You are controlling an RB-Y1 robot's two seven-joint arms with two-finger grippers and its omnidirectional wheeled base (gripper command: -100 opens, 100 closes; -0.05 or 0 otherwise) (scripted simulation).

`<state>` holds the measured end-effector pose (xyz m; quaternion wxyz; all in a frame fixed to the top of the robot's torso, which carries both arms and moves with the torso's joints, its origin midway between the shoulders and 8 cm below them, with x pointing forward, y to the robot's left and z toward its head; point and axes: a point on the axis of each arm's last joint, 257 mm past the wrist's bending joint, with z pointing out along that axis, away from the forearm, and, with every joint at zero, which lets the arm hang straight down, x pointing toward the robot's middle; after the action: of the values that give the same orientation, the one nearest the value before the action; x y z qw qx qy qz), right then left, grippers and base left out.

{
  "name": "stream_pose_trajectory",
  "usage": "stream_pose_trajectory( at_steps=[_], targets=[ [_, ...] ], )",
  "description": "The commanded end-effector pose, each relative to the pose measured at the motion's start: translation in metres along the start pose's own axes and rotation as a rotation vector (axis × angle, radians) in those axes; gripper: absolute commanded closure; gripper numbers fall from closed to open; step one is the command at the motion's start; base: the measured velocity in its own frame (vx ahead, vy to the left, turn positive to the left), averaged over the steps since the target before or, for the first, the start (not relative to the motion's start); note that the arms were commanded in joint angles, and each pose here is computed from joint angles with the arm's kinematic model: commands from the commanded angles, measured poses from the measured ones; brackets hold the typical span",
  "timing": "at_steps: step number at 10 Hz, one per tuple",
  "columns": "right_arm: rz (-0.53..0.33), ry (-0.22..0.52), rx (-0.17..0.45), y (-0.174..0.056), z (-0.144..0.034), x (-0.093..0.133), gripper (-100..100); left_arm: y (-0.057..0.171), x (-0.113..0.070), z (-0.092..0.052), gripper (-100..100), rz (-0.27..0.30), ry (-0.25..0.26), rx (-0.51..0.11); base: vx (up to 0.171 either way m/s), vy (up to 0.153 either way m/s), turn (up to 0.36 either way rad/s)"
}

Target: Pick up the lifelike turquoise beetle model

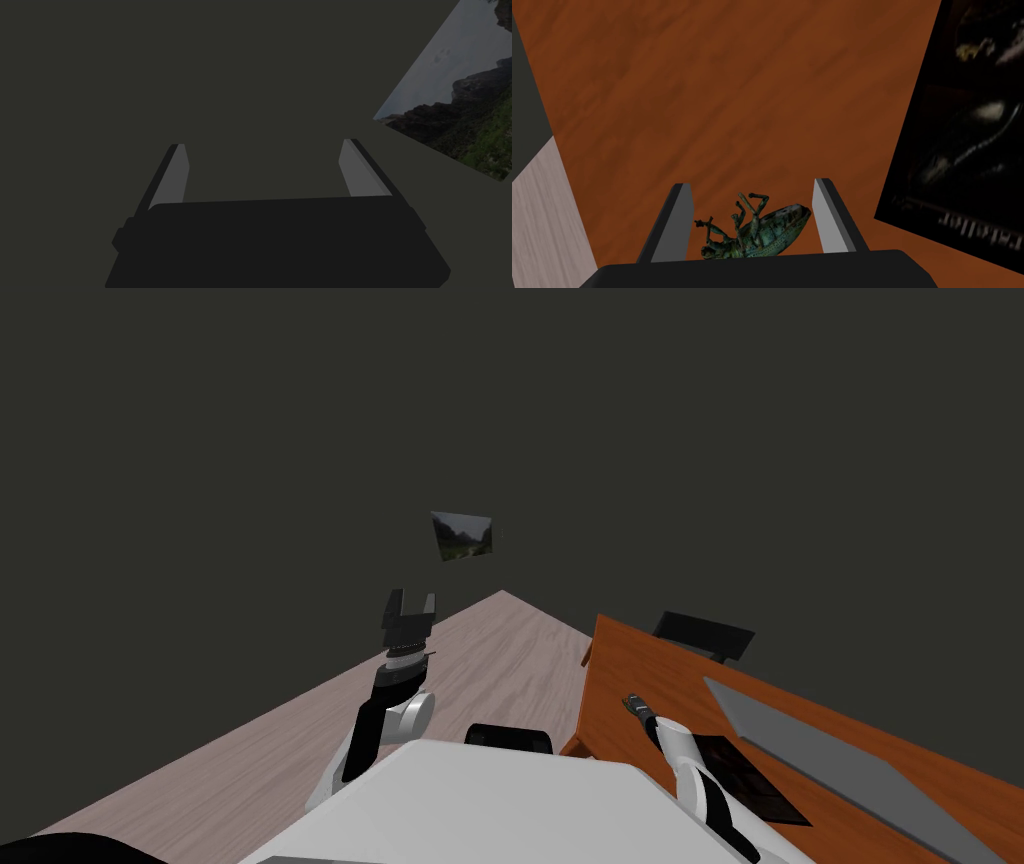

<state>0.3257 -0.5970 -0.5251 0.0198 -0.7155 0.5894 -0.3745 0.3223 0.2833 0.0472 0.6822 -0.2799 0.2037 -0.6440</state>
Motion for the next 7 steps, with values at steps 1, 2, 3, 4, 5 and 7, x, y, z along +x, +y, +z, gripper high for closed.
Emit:
stream_pose_trajectory(
  at_steps=[1,2,3,4,5,7],
  targets=[
    [0.000,0.000,0.000,0.000,0.000,0.000,100,0.000,0.000,0.000,0,0.000,0.000,0.000,0.000,0.000,0.000],
    [0.000,0.000,0.000,0.000,0.000,0.000,100,0.000,0.000,0.000,0,0.000,0.000,0.000,0.000,0.000,0.000],
    [0.000,0.000,0.000,0.000,0.000,0.000,0,0.000,0.000,0.000,0,0.000,0.000,0.000,0.000,0.000,0.000],
    [0.000,0.000,0.002,0.002,-0.001,0.017,100,0.000,0.000,0.000,0,0.000,0.000,0.000,-0.027,0.068,0.002],
    [-0.001,0.000,0.002,0.003,-0.002,0.023,100,0.000,0.000,0.000,0,0.000,0.000,0.000,-0.025,0.133,-0.019],
    [0.000,0.002,0.002,0.004,-0.002,0.019,0,0.000,0.000,0.000,0,0.000,0.000,0.000,-0.005,0.039,-0.010]
  ],
)
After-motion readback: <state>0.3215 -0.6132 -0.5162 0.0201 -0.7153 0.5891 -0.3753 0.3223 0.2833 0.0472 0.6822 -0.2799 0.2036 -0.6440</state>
